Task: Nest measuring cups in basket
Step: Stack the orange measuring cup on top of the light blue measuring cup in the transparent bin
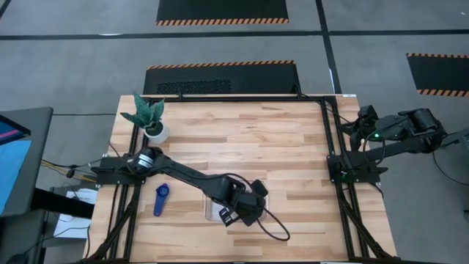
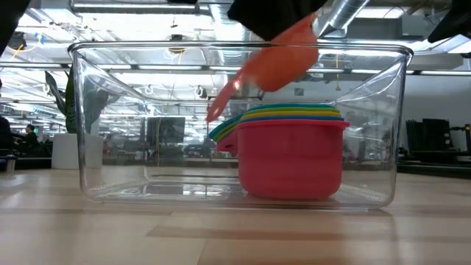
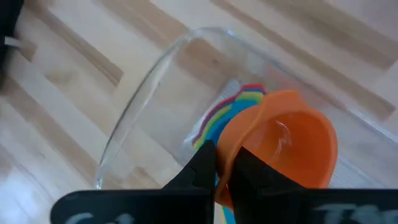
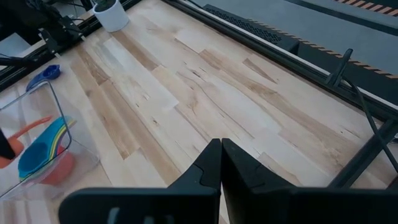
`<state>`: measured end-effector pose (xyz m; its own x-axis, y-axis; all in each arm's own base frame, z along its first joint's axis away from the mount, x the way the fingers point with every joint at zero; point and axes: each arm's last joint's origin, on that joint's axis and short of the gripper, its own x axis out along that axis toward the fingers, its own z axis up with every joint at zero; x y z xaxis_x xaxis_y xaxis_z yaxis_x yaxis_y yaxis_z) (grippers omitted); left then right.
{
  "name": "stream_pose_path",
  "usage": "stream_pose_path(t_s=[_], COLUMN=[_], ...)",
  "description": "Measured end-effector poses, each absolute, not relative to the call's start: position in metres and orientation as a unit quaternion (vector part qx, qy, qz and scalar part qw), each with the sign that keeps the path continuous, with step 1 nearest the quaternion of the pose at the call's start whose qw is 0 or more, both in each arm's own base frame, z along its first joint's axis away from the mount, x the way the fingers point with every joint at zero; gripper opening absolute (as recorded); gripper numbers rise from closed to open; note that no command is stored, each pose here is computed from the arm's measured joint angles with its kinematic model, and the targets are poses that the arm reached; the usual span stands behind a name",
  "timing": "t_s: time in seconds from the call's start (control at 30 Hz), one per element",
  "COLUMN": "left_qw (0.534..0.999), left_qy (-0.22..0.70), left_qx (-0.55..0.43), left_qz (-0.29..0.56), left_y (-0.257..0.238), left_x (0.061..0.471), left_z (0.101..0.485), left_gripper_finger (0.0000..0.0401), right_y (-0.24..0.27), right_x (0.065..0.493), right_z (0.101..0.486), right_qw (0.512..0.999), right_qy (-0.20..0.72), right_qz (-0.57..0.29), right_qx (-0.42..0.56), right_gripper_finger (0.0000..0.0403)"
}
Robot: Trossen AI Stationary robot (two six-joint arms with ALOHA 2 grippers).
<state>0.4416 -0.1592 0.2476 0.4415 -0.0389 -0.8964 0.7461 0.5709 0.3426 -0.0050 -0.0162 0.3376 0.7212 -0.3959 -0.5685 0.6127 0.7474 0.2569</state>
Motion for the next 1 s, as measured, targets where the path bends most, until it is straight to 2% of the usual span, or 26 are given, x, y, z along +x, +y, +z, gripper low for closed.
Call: stream_pose_path(t_s=[0.1, 0.37, 0.63, 1.0], left_qw=[0.743, 0.740, 0.741, 0.752], left_qy=[0.470, 0.476, 0.473, 0.480], left_qx=[0.405, 0.402, 0.394, 0.376], left_qz=[-0.251, -0.253, -0.268, -0.251], left_y=[-0.1577, -0.1509, -0.1527, -0.1519], left_x=[0.4412, 0.4431, 0.4426, 0.4431], left_z=[0.2442, 0.2427, 0.2422, 0.2422], left_gripper_finger=[0.0005, 0.0005, 0.0047, 0.0053], right_y=[-0.0162, -0.0162, -0.0163, -0.0163], right_x=[-0.0051, -0.0051, -0.0051, -0.0054], right_z=[0.3376, 0.3376, 0.3375, 0.3372], right_qw=[0.901, 0.901, 0.901, 0.901], right_qy=[0.247, 0.247, 0.247, 0.250], right_qz=[-0.280, -0.280, -0.280, -0.280], right_qx=[0.219, 0.219, 0.219, 0.218], right_gripper_finger=[0.0026, 0.0026, 0.0026, 0.0026])
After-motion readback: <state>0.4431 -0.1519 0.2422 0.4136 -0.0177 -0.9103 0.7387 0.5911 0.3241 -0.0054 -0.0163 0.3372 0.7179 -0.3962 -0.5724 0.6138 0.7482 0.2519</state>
